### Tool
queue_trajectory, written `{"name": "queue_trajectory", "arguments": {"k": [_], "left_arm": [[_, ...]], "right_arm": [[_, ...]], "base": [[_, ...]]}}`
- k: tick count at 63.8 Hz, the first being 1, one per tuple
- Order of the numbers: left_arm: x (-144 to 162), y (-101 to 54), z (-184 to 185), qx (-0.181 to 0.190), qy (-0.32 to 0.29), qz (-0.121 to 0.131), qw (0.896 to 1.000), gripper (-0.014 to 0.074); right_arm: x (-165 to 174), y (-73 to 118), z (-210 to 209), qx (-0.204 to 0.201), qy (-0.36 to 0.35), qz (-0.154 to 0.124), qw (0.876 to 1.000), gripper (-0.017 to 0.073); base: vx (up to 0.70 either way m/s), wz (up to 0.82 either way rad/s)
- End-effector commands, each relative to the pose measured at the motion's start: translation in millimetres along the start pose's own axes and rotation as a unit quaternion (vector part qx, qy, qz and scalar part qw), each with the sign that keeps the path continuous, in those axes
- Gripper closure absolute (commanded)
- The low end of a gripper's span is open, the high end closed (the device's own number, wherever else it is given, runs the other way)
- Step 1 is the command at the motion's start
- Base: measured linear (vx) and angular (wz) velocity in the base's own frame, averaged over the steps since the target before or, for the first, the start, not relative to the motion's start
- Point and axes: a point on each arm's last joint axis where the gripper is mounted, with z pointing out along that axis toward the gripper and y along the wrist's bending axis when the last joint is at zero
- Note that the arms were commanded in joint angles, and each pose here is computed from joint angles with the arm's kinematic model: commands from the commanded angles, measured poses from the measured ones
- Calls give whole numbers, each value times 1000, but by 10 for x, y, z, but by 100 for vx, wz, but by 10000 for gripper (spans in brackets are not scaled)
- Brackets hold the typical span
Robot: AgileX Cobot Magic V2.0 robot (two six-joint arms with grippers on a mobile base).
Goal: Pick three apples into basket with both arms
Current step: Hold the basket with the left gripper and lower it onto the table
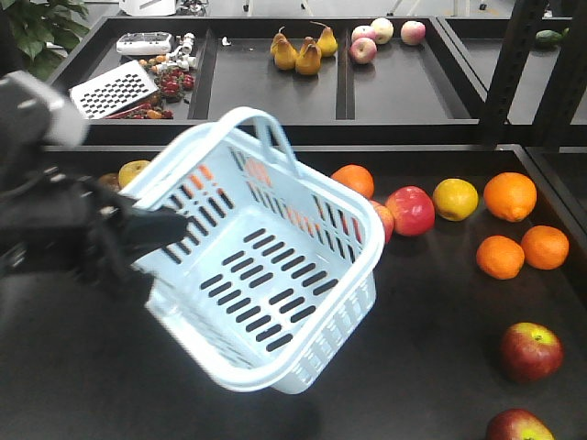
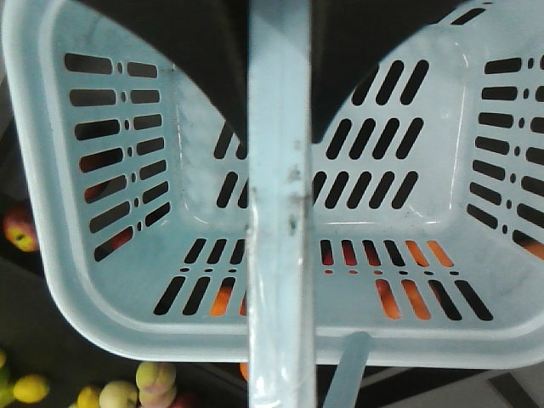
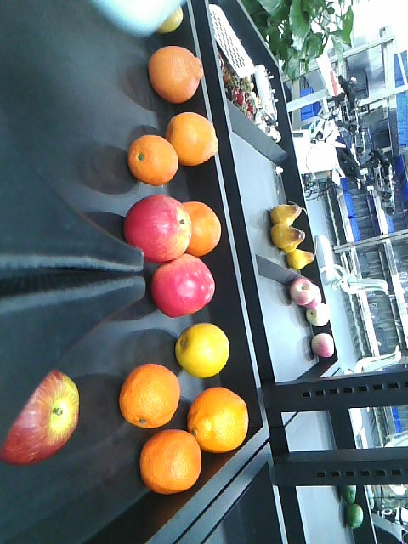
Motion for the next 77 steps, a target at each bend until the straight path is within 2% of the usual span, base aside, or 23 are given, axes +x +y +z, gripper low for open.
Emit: {"name": "queue_trajectory", "arguments": {"k": [1,11,17,23,33,43,53,77], "left_arm": [[-308,88,192,21,-11,20,1000,600],[-495,228,647,84,33,61,994,600],[-545,264,906,135,50,86,986,600],[-579,255,1159,174,65,122,975,600],[-626,194,1485,198,67,162,964,600],[-587,191,1731,203,85,178,959,600],[-491,237,1887,205,102,178,957,596],[-450,257,1931,204,109,185,955,552]], "right_arm": [[-34,8,-5,-6,-39,-7,999,568],[-34,8,-5,-6,-39,-7,999,568],[-34,8,-5,-6,-39,-7,999,568],[-34,8,-5,-6,-39,-7,999,568],[-34,8,-5,-6,-39,-7,999,568],[-34,8,-5,-6,-39,-7,999,568],[-34,8,-5,-6,-39,-7,999,568],[-34,8,-5,-6,-39,-7,999,568]], "base": [[0,0],[0,0],[0,0],[0,0],[0,0],[0,0],[0,0],[0,0]]}}
